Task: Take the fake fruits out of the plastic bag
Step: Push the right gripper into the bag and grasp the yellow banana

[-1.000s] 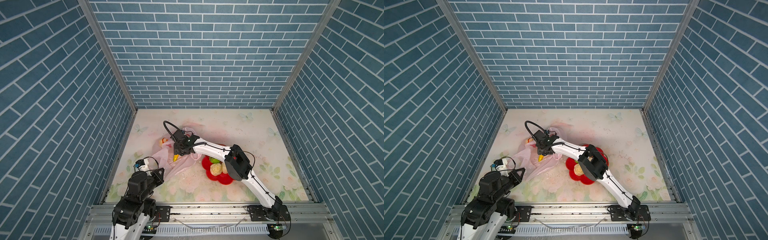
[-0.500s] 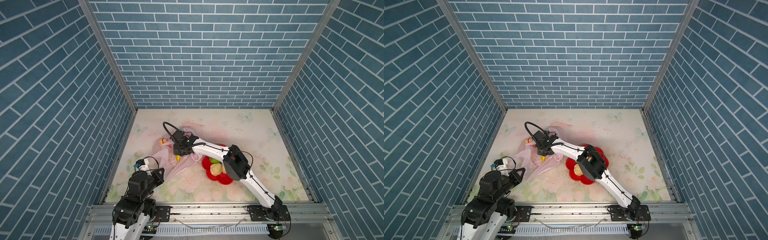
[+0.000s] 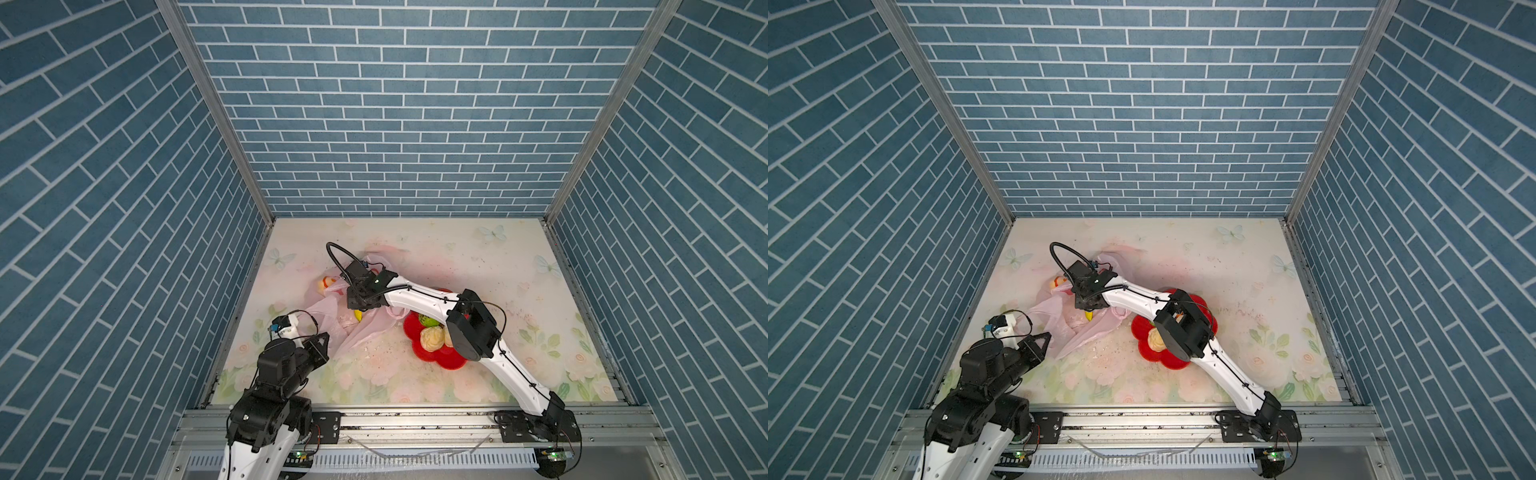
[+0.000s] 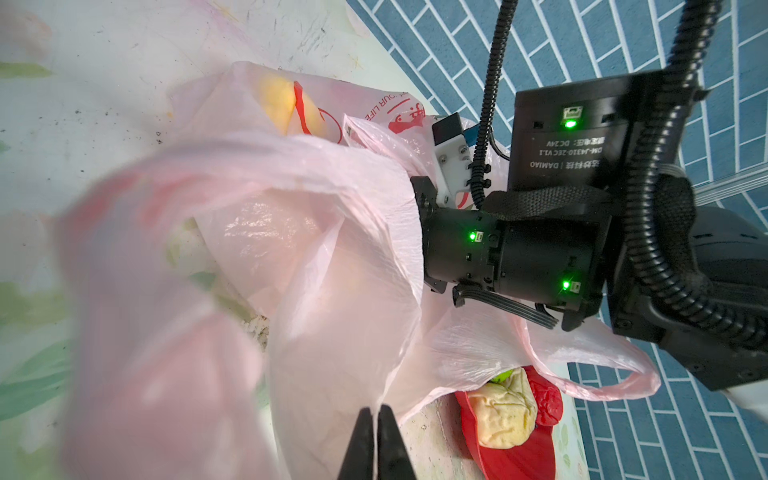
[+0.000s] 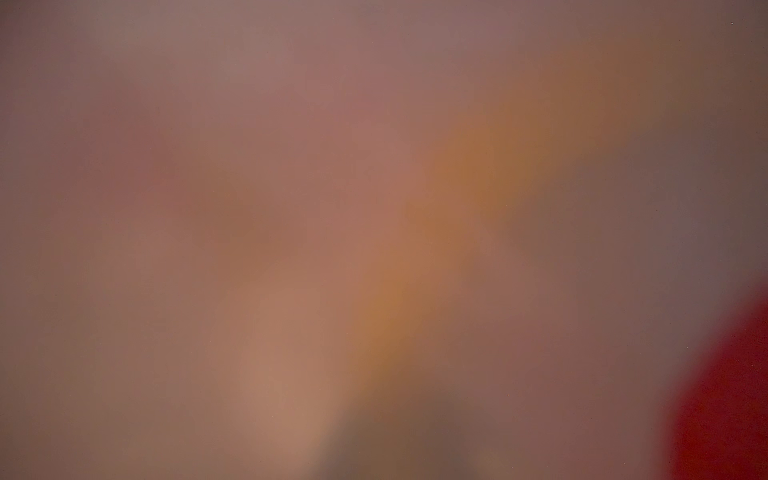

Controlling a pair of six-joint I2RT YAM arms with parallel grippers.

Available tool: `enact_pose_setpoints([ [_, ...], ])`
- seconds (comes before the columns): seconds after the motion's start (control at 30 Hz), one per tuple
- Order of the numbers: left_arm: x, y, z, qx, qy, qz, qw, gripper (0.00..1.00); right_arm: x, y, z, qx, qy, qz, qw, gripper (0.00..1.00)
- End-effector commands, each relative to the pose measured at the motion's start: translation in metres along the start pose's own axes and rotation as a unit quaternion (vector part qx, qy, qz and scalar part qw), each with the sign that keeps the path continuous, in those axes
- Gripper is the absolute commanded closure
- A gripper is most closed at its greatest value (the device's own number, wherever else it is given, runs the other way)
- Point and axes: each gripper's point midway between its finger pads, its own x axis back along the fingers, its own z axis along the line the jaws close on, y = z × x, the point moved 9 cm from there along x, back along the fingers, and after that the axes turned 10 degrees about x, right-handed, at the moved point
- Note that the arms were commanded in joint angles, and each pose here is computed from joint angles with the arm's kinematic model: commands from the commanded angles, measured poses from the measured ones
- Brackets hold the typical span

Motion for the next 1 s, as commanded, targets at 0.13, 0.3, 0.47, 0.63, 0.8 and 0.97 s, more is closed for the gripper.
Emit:
enact_pose_setpoints([
  [0.13,-0.001,0.006,-0.004,-0.021,0.007,-0.019,1.000,0.93,0.034,0.016,0.009,0.028,0.042,-0.016,0.999,0.84],
  [0.3,0.000,0.009,-0.006,-0.021,0.007,-0.030,0.999,0.93,0.046,0.018,0.013,0.043,0.069,-0.013,0.997,0.86],
  [0.47,-0.001,0.012,-0.010,-0.025,0.007,-0.035,0.999,0.93,0.054,0.019,0.015,0.055,0.084,-0.010,0.995,0.86],
  [0.63,-0.002,0.016,-0.013,-0.030,0.011,-0.041,0.999,0.93,0.063,0.020,0.019,0.064,0.108,-0.005,0.992,0.87],
  [0.8,-0.004,0.019,-0.016,-0.034,0.010,-0.047,0.998,0.93,0.081,0.025,0.024,0.066,0.128,-0.011,0.990,0.87],
  [0.97,-0.008,0.023,-0.019,-0.036,0.009,-0.055,0.998,0.93,0.097,0.024,0.025,0.068,0.145,-0.009,0.987,0.87],
])
